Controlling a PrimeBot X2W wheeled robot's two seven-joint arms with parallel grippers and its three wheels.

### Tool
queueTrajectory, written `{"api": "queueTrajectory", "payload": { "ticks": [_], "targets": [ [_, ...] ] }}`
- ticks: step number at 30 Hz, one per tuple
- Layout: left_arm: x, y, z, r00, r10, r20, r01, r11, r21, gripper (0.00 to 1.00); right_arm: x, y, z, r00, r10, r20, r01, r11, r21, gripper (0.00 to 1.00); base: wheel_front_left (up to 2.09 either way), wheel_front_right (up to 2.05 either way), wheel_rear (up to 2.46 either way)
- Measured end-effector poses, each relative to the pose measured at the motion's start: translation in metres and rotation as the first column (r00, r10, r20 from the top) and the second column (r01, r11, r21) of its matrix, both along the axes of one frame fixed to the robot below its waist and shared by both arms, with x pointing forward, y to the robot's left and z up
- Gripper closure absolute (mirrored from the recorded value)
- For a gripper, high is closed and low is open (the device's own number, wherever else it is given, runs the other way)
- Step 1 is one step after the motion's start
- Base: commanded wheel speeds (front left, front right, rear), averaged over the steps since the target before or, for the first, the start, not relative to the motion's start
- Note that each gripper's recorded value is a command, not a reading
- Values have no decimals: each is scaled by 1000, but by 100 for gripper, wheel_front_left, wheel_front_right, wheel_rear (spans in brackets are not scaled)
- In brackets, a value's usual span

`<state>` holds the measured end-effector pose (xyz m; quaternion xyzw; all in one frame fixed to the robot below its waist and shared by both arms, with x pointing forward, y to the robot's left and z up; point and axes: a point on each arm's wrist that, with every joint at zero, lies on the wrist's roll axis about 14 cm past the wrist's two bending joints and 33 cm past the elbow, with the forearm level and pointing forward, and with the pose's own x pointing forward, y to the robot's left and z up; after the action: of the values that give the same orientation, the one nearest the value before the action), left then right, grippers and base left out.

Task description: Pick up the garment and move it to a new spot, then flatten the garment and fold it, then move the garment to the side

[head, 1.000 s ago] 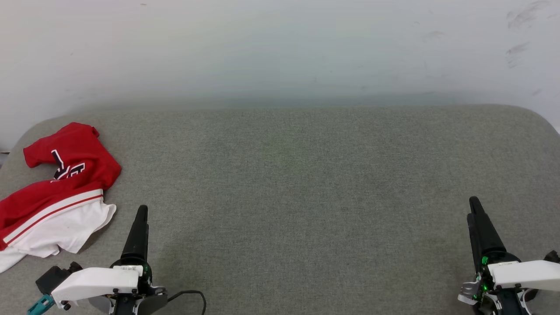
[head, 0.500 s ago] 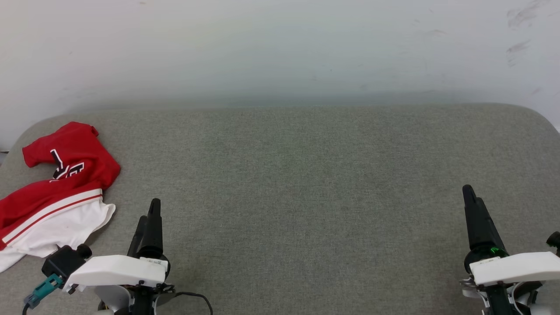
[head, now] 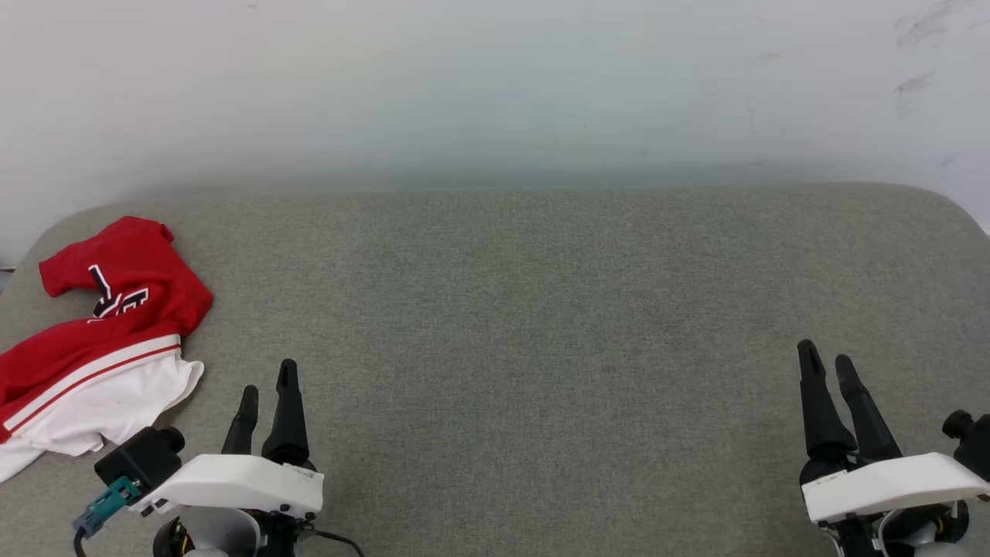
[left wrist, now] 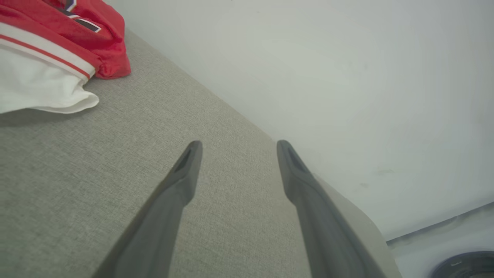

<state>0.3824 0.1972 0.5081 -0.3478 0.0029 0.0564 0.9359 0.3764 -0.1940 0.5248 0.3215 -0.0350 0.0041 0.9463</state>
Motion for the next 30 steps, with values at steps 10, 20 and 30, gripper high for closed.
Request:
{"api": "queueTrajectory", "payload": {
  "ticks": [10, 20, 30],
  "targets": [
    [-2, -3, 4, 1000, 4, 10, -5, 986, 169, 0, -3, 4, 0, 1000, 5, 9, -3, 985, -174, 0, 0, 0, 0],
    [-3, -4, 10, 1000, 2, 30, -11, 954, 300, 0, -5, 9, 4, 999, 17, 34, -6, 955, -297, 0, 0, 0, 0],
    [-6, -10, 14, 999, -14, 51, -8, 918, 397, 0, -8, 13, 8, 998, 28, 55, -4, 919, -395, 0, 0, 0, 0]
  ]
}}
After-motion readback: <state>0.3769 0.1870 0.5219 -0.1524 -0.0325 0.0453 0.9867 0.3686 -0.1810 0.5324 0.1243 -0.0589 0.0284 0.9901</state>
